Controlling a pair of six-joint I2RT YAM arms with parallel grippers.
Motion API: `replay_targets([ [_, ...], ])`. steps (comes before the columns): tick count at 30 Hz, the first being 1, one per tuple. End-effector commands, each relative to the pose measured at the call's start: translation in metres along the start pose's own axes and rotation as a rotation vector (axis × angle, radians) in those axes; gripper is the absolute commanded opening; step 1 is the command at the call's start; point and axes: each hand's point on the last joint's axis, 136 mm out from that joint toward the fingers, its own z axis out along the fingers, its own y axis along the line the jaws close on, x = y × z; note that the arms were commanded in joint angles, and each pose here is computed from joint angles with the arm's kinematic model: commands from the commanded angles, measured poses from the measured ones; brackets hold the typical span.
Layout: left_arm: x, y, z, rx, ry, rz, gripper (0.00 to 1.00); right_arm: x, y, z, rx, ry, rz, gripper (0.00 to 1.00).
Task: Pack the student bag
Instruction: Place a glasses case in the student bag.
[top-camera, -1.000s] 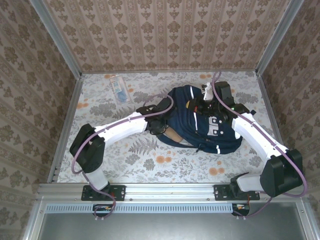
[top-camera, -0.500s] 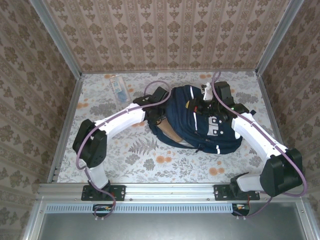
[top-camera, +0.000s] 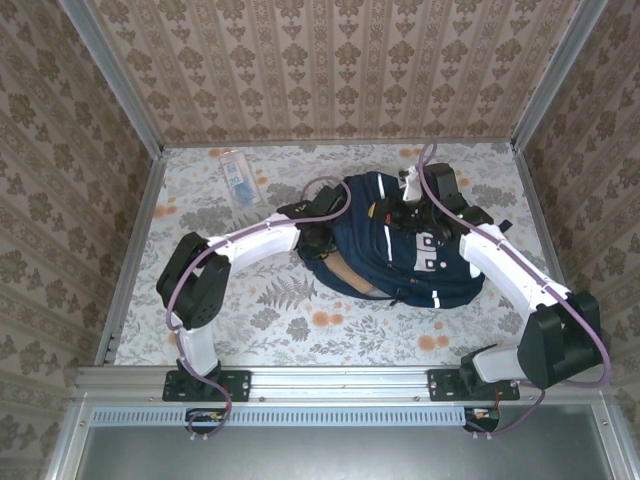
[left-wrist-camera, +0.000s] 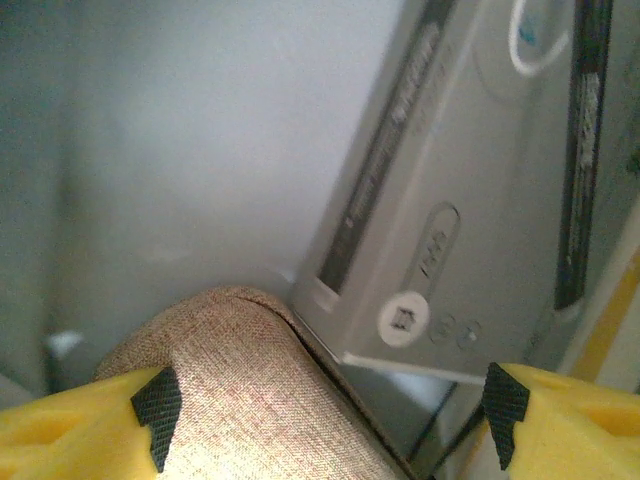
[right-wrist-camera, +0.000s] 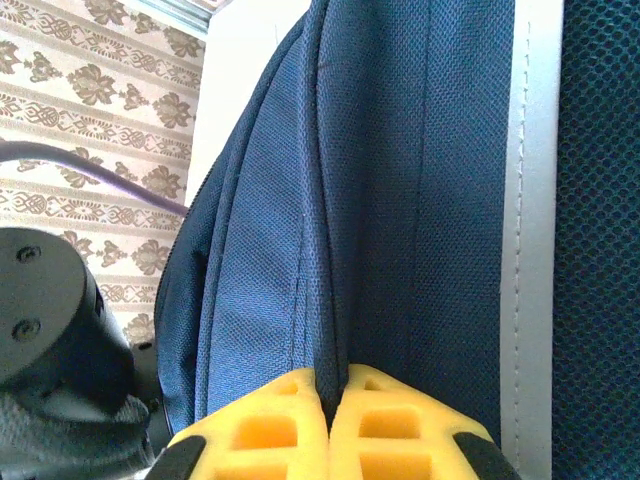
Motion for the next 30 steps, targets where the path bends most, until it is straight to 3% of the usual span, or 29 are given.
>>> replay_targets([
  [1,0.024,-0.016,0.007,0.076,0.07,-0.068,0.82,-0.015,0.04,-0.005,-0.121,-0.028,-0.055,0.01],
  [7,0.015,-0.02,-0.012,0.074,0.017,-0.042,0.83,-0.013,0.039,-0.005,-0.114,-0.025,-0.059,0.01],
  [15,0.0,-0.004,-0.047,-0.045,-0.025,0.094,0.82,-0.015,0.039,-0.005,-0.113,-0.027,-0.059,0.01],
  [18,0.001,0.018,-0.057,-0.124,-0.03,0.139,0.76,-0.014,0.039,-0.005,-0.112,-0.026,-0.06,0.01],
  [24,0.007,0.07,-0.062,-0.287,-0.023,0.18,0.49,-0.012,0.038,-0.004,-0.109,-0.024,-0.057,0.01],
  [30,0.015,0.084,-0.04,-0.285,0.021,0.153,0.48,-0.011,0.04,-0.002,-0.112,-0.02,-0.06,0.02],
])
